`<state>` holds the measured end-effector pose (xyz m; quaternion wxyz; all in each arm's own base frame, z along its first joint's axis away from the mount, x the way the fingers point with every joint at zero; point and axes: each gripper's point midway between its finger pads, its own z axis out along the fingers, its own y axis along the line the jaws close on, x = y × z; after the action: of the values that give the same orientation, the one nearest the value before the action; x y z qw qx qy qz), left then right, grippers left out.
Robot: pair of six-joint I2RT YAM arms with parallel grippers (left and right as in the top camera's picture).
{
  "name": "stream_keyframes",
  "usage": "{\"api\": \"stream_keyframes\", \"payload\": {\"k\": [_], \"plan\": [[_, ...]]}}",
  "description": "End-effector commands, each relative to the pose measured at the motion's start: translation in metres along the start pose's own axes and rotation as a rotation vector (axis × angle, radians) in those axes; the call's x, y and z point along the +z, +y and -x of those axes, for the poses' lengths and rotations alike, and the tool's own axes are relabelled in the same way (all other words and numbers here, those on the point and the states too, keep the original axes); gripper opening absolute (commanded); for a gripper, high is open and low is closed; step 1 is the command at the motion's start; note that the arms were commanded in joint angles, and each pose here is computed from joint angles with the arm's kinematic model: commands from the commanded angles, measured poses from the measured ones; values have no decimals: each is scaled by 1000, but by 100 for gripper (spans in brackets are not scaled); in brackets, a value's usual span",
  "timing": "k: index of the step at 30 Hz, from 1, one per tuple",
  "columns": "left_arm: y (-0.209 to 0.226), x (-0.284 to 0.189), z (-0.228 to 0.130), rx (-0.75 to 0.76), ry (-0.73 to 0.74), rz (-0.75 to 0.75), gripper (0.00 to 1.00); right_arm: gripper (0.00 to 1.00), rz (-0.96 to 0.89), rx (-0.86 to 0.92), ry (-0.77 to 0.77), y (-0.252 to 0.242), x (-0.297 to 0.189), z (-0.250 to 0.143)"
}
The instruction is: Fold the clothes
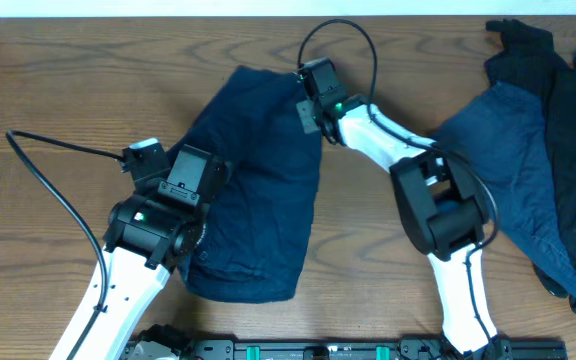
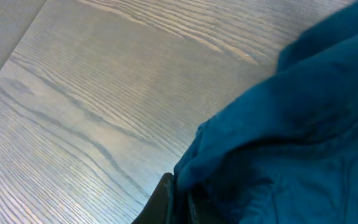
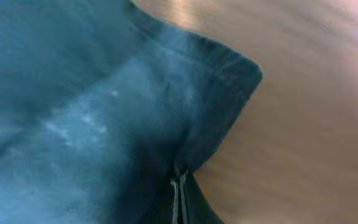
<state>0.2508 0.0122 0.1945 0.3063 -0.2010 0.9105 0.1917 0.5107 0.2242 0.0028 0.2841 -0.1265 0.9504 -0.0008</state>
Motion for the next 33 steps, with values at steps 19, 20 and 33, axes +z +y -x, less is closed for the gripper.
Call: {"api": "stream_keyframes", "payload": {"k": [19, 20, 33], "plan": [[-52, 95, 64, -24, -51, -90, 6, 1, -269, 118, 833, -134, -162, -161], [-53, 102, 61, -22, -37, -79, 6, 1, -275, 119, 859, -134, -167, -165], [-46, 118, 98, 17, -133, -70, 62, 1, -305, 109, 1001, -119, -199, -186]]}}
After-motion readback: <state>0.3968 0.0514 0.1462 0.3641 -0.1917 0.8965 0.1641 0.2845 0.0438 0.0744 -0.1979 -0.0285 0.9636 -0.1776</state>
